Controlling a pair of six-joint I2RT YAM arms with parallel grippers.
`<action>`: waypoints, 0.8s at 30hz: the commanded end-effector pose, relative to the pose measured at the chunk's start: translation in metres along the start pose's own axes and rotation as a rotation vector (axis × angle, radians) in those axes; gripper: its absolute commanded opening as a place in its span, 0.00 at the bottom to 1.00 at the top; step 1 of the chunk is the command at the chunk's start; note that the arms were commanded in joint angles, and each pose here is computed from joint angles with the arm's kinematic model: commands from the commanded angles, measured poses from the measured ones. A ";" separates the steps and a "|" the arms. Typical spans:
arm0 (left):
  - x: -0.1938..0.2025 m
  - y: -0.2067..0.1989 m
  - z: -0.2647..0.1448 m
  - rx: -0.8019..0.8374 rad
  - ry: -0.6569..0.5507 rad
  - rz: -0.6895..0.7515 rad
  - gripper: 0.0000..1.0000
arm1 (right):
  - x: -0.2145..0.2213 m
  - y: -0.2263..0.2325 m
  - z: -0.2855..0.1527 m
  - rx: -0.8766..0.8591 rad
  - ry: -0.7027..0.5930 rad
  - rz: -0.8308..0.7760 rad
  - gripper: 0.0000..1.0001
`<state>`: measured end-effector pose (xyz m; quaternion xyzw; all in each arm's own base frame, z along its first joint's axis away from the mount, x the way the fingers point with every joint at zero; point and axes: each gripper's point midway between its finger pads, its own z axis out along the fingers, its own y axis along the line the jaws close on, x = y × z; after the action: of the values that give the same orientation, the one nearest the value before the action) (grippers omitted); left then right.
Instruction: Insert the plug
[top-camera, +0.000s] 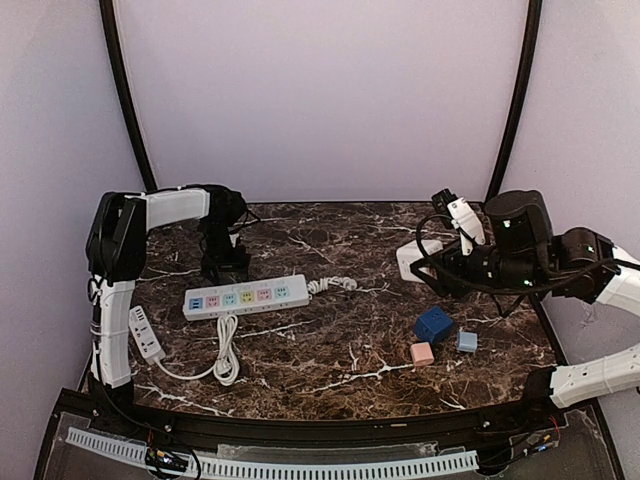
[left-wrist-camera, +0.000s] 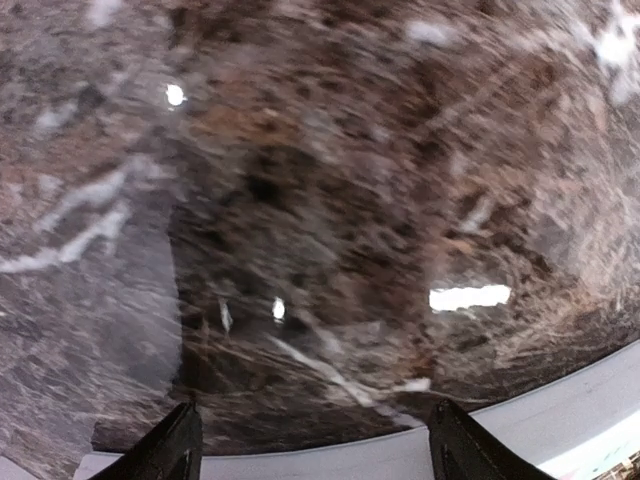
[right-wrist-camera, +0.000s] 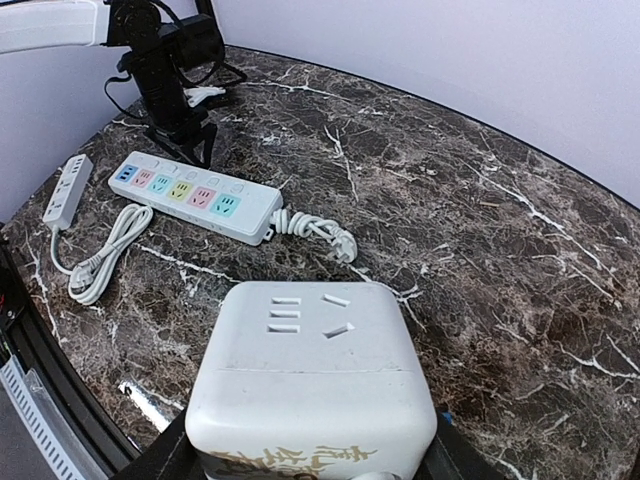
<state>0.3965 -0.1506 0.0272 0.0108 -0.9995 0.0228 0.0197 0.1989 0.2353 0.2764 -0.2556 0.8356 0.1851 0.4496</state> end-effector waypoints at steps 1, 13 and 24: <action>0.027 -0.030 -0.016 0.060 0.002 0.025 0.78 | -0.011 0.011 -0.005 -0.063 -0.055 -0.031 0.00; 0.067 -0.075 -0.005 0.084 0.031 0.127 0.78 | 0.024 0.062 0.000 -0.364 0.059 -0.166 0.00; 0.077 -0.076 -0.033 0.115 -0.066 0.100 0.80 | 0.031 0.105 0.040 -0.522 0.199 -0.268 0.00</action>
<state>0.3226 -0.2246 0.0370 -0.0403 -0.9968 0.0673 0.0146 0.1512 0.3043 0.2154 -0.4549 0.7966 0.2661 0.2963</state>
